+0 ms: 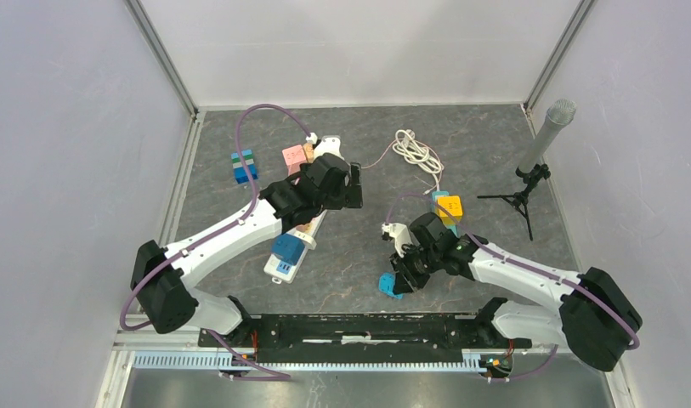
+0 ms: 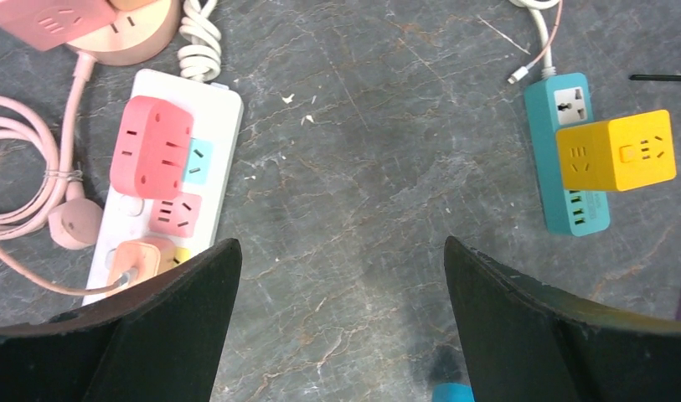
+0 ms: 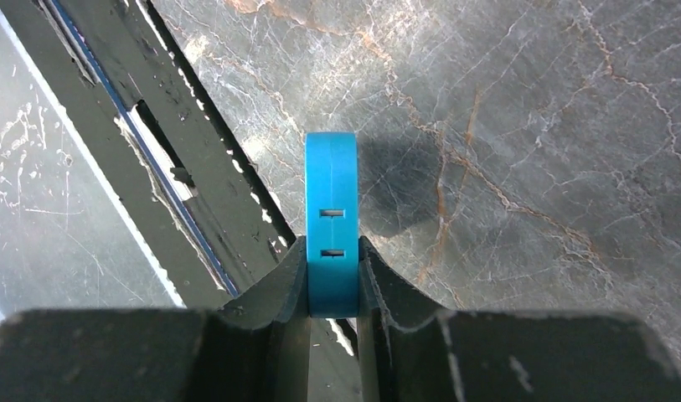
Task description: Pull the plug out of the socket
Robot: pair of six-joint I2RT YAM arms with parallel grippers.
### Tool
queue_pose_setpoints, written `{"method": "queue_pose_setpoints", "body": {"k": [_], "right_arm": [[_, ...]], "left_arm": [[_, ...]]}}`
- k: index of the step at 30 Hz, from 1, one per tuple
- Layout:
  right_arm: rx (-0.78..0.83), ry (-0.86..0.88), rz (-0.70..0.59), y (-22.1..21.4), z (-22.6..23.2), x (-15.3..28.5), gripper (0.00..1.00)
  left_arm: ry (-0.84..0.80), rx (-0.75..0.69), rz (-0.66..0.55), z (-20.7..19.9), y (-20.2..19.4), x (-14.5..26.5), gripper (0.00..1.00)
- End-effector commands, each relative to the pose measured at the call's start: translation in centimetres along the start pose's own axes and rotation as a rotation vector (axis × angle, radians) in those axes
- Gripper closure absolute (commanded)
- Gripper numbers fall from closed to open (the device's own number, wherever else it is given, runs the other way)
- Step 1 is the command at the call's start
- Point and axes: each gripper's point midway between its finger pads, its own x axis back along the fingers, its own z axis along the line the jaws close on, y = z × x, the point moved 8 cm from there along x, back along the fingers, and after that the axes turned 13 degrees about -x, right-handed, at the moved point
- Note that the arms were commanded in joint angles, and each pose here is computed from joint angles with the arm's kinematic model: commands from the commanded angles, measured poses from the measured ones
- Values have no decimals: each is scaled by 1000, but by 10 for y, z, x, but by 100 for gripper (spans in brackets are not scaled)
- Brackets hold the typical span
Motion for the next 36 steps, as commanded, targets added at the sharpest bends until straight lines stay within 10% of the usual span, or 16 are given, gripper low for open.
{"method": "queue_pose_setpoints", "body": {"k": [1, 7, 15, 30, 36], "right_arm": [[-7, -79, 27, -3, -9, -2, 87], [-44, -183, 48, -2, -18, -3, 37], [2, -202, -82, 36, -1, 18, 12], [-139, -869, -649, 110, -4, 127, 2], [-251, -1066, -631, 115, -28, 132, 2]], "left_arm": [[-59, -2, -71, -3, 14, 8, 3], [-65, -5, -73, -3, 15, 9, 3], [-72, -8, -79, -2, 16, 11, 3], [-53, 109, -297, 15, 26, 37, 2], [-74, 132, -295, 15, 20, 36, 1]]}}
